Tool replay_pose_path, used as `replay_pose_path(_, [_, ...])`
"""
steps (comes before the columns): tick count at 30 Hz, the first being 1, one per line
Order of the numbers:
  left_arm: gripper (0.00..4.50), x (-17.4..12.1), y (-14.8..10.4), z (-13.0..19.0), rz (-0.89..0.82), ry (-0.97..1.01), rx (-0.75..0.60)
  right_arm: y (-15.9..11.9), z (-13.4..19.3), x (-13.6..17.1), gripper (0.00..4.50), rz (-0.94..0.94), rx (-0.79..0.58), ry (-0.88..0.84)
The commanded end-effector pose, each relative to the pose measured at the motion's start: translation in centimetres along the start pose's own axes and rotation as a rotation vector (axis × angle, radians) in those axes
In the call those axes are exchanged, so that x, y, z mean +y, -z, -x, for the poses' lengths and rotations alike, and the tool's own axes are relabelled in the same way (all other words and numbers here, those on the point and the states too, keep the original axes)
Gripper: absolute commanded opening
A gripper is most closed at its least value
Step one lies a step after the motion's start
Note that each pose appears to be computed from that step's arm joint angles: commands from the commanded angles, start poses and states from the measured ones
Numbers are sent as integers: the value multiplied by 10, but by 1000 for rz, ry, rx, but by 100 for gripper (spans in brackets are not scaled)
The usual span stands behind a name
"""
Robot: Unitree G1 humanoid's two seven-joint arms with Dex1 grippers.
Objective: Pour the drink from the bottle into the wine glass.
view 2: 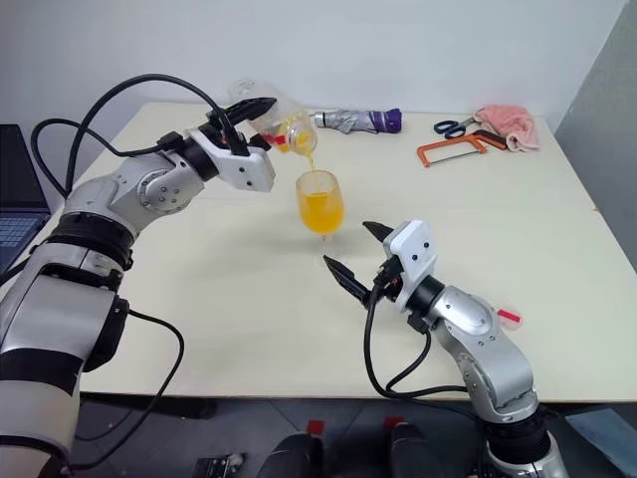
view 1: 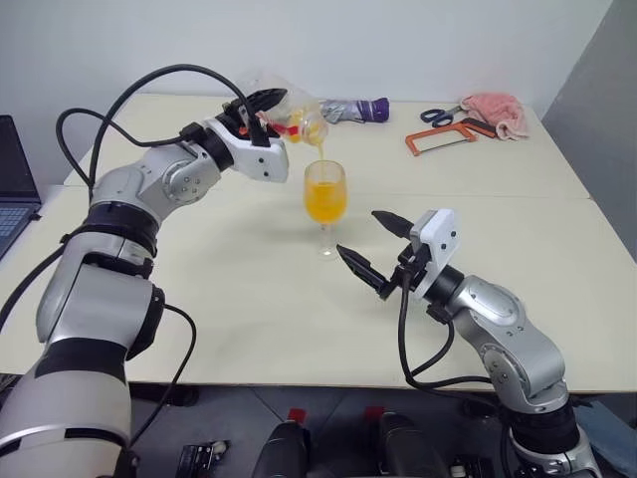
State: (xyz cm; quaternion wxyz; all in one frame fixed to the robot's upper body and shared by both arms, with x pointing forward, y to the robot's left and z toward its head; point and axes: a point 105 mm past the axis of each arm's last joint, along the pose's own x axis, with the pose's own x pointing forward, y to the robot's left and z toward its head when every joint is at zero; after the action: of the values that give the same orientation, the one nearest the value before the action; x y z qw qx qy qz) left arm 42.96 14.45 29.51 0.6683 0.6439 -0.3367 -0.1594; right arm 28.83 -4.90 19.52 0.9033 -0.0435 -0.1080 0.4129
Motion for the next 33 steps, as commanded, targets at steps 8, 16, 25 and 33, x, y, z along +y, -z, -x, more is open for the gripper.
replay_pose_path(8, [167,-9,3,8,547,-63,29,-27,-7,0,450,61,-107,-5])
replay_pose_path(16, [167,-20,47,52,944,-189,236,-37,-9,13,450,100,-76,-170])
replay_pose_path(25, [167,-78,81,136,1286,-232,540,-33,-23,23,450,112,61,-304])
replay_pose_path(33, [167,-103,92,172,1351,-234,662,-31,-38,31,450,112,76,-331])
